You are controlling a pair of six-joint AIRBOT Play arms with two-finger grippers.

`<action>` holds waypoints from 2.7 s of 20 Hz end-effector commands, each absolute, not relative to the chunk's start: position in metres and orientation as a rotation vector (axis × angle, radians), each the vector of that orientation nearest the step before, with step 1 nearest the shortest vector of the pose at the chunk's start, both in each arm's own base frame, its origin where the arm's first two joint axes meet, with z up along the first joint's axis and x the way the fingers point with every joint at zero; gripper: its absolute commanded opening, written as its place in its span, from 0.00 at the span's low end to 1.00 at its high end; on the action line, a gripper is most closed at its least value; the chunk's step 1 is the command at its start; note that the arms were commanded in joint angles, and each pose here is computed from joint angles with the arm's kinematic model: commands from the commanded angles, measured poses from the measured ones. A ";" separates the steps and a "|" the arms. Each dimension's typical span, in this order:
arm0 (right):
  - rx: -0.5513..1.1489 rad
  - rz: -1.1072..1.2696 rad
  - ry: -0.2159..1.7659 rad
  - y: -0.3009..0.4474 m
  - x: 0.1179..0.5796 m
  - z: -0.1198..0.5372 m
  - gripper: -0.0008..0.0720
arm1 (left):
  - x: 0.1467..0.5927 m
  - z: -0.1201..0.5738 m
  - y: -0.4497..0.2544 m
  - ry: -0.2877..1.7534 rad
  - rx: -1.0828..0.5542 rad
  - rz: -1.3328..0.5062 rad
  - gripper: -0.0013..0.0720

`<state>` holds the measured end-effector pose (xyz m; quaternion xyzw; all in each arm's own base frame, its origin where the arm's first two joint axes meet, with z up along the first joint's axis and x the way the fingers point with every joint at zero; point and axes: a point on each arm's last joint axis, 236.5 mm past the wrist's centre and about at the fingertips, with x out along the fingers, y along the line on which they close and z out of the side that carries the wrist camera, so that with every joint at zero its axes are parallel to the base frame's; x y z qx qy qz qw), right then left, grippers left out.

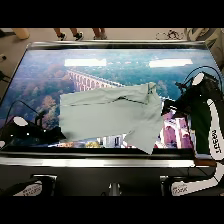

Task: Fold the shirts.

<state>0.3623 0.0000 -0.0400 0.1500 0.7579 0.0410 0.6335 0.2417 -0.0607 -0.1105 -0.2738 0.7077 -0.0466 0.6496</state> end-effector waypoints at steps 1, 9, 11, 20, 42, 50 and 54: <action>0.290 0.064 1.767 -0.011 0.347 -0.053 0.75 | 0.252 -0.117 -0.066 1.560 -0.597 -0.089 0.18; 0.389 0.107 1.664 0.012 0.356 -0.111 0.74 | 0.257 -0.100 -0.067 1.503 -0.573 -0.114 0.05; 0.421 0.110 1.679 0.017 0.356 -0.122 0.58 | 0.258 -0.096 -0.067 1.489 -0.570 -0.117 0.05; 0.190 0.235 0.756 0.017 0.456 0.213 0.05 | 0.374 0.233 -0.036 0.627 -0.271 -0.229 0.05; 0.123 0.146 0.969 0.001 0.382 0.244 0.05 | 0.378 0.268 0.009 0.749 -0.121 -0.089 0.05; 0.280 0.069 1.153 0.046 0.539 0.007 0.05 | 0.484 -0.006 0.004 1.185 -0.233 -0.099 0.05; 0.327 0.041 1.039 0.043 0.576 -0.009 0.05 | 0.538 -0.023 0.006 1.107 -0.277 -0.098 0.05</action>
